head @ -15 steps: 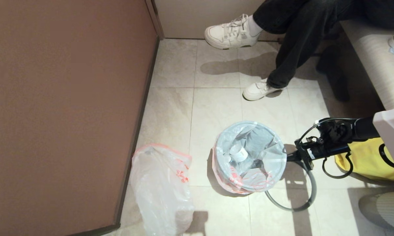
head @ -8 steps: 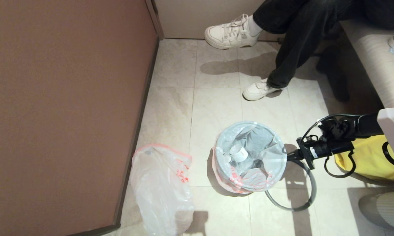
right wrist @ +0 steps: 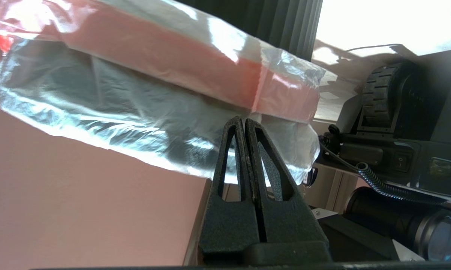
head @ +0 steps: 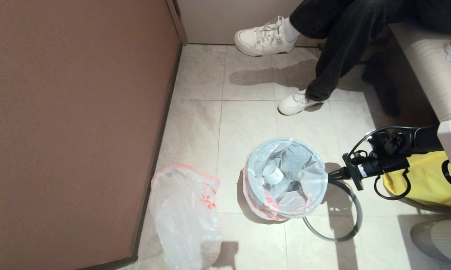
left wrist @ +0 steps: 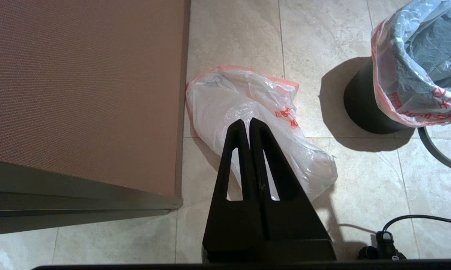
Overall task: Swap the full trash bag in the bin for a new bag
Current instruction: Place the trash bag on the floor
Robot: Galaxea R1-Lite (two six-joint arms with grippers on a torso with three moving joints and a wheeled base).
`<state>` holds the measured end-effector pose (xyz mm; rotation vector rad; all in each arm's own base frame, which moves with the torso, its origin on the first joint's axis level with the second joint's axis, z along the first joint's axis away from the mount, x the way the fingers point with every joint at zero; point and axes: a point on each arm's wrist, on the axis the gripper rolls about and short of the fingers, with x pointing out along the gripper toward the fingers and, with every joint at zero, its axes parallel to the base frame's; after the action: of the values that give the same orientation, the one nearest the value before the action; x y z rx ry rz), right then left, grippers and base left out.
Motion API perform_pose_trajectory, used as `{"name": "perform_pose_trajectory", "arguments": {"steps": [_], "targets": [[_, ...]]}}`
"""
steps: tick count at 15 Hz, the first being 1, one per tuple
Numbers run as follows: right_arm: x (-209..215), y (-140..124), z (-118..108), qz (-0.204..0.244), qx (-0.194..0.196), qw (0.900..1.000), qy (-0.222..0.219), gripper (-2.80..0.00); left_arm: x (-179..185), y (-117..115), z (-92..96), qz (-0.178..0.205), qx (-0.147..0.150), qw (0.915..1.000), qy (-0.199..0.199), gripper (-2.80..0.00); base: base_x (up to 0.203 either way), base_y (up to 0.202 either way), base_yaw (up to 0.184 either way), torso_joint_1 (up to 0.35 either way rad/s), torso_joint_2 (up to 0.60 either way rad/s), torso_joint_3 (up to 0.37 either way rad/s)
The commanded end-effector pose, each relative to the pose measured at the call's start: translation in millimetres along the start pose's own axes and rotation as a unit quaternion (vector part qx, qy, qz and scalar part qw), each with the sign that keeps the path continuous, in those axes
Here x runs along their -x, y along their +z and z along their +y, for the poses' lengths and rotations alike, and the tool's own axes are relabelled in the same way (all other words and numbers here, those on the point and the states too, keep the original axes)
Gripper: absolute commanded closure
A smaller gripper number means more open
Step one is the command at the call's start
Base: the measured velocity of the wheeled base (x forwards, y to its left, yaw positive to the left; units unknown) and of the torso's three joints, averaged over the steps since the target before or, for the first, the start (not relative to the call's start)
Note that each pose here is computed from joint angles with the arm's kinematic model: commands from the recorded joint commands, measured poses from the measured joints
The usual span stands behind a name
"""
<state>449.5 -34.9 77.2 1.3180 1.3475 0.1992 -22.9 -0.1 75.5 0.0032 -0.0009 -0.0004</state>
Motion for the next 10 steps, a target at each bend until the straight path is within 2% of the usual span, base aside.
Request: {"name": "perform_pose_trajectory", "arguments": {"steps": [1, 8, 10], "targets": [[6.2, 0.7, 2.5, -0.002, -0.003, 1.000, 0.005, 0.00, -0.1, 0.0, 0.0, 0.000, 0.000, 1.0000, 0.000, 0.00, 0.000, 0.000, 0.000, 0.000, 0.00, 0.000], [22.9, -6.9, 13.4, -0.004, 0.006, 1.000, 0.020, 0.00, -0.1, 0.0, 0.0, 0.000, 0.000, 1.0000, 0.001, 0.00, 0.000, 0.000, 0.000, 0.000, 0.00, 0.000], [23.4, -6.4, 11.4, -0.008, 0.033, 0.999, 0.015, 0.00, -0.1, 0.0, 0.0, 0.000, 0.000, 1.0000, 0.000, 0.00, 0.000, 0.000, 0.000, 0.000, 0.00, 0.000]]}}
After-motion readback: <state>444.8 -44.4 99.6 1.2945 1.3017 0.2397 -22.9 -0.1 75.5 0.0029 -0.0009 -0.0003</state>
